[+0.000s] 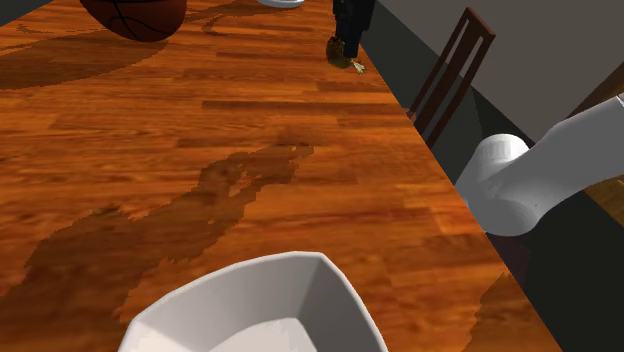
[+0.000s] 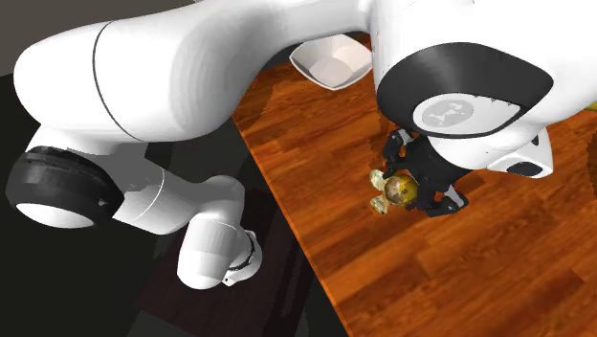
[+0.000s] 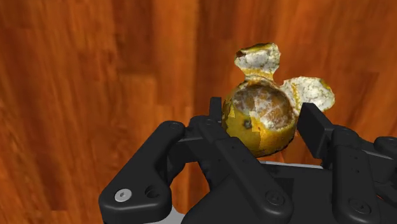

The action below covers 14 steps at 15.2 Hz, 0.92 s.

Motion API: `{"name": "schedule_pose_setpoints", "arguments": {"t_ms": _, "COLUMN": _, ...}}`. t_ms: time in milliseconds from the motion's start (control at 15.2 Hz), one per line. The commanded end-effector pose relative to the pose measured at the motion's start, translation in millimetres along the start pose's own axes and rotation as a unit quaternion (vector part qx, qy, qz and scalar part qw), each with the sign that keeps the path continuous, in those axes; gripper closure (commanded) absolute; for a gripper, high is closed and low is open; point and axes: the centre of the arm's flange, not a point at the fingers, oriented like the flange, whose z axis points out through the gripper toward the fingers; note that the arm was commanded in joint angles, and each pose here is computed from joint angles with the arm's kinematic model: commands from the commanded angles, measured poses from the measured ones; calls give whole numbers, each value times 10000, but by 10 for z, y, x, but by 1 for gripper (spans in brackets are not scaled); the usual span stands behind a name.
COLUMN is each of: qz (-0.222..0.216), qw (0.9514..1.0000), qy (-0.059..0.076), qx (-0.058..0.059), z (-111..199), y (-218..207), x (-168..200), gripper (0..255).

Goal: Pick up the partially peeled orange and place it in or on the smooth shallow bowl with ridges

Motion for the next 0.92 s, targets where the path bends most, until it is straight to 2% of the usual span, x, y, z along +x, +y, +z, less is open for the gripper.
{"name": "schedule_pose_setpoints", "arguments": {"t_ms": 0, "qz": 7, "qw": 10000, "qy": -1, "qx": 1, "z": 16, "y": -268, "x": 83, "gripper": 255}}
{"name": "schedule_pose_setpoints", "arguments": {"t_ms": 594, "qz": 7, "qw": 10000, "qy": -1, "qx": 1, "z": 78, "y": -1408, "x": 413, "gripper": 255}}
{"name": "schedule_pose_setpoints", "arguments": {"t_ms": 660, "qz": -1, "qw": 10000, "qy": 0, "qx": -3, "z": 64, "y": -1285, "x": 358, "gripper": 255}}
{"name": "schedule_pose_setpoints", "arguments": {"t_ms": 726, "qz": -1, "qw": 10000, "qy": 0, "qx": -3, "z": 64, "y": -1285, "x": 358, "gripper": 0}}
{"name": "schedule_pose_setpoints", "arguments": {"t_ms": 858, "qz": 31, "qw": 10000, "qy": -85, "qx": -4, "z": 229, "y": -1138, "x": 530, "gripper": 0}}
